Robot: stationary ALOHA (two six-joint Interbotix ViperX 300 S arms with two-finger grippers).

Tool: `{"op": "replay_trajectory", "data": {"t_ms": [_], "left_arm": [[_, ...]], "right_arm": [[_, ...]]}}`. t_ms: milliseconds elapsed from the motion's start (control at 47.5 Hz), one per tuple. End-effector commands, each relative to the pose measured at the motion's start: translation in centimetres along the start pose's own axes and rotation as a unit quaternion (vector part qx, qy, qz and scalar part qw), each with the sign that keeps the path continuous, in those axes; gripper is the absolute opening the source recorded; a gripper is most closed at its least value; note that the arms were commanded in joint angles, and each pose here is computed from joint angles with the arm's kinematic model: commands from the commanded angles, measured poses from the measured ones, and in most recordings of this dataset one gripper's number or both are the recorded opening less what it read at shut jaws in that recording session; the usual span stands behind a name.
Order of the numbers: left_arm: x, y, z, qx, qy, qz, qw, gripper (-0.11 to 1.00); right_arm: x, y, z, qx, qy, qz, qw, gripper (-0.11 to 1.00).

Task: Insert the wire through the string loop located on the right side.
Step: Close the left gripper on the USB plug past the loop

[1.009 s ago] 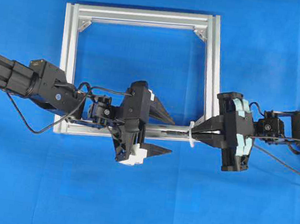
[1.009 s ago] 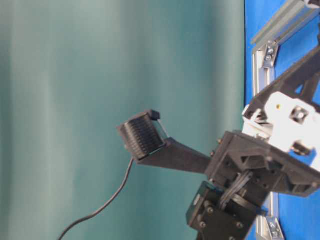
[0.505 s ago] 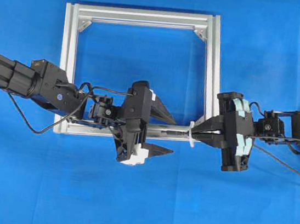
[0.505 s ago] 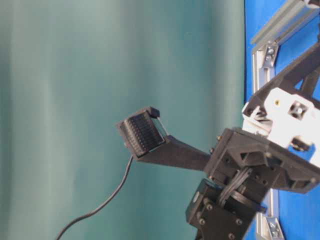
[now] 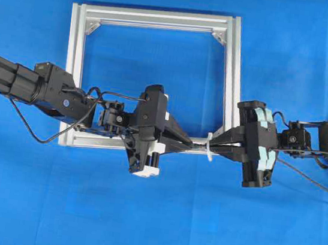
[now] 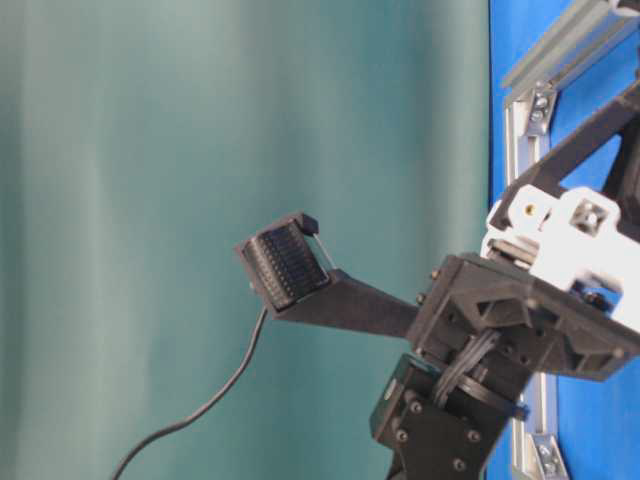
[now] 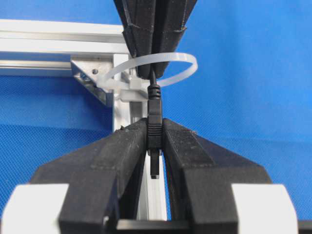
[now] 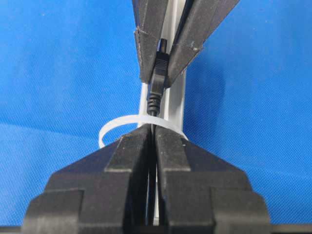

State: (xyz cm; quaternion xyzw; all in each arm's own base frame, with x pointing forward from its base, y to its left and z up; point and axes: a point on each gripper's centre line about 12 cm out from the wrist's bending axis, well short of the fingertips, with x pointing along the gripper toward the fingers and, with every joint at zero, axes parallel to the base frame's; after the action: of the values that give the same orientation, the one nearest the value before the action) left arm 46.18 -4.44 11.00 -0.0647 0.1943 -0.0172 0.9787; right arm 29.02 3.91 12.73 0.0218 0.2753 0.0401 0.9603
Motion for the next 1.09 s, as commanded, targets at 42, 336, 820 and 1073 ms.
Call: {"op": "replay_trajectory", "data": {"t_ms": [42, 336, 820, 1073], "left_arm": [[-0.03, -0.04, 1.51, 0.001, -0.02, -0.002, 0.9998, 0.08], [-0.01, -0.05, 1.57, 0.001, -0.021, -0.002, 0.9998, 0.08], [-0.01, -0.05, 1.57, 0.0, -0.021, -0.002, 0.9998, 0.08], [-0.03, -0.11, 1.46, 0.0, -0.018, -0.002, 0.9998, 0.08]], "right_arm": [[0.04, 0.13, 0.83, -0.001, -0.013, 0.002, 0.9999, -0.03], [0.02, 0.13, 0.76, -0.002, -0.009, 0.002, 1.0, -0.03], [0.05, -0.06, 0.28, 0.002, 0.011, -0.001, 0.9999, 0.74], [-0.02, -0.05, 0.3, 0.001, 0.01, -0.001, 1.0, 0.84]]}}
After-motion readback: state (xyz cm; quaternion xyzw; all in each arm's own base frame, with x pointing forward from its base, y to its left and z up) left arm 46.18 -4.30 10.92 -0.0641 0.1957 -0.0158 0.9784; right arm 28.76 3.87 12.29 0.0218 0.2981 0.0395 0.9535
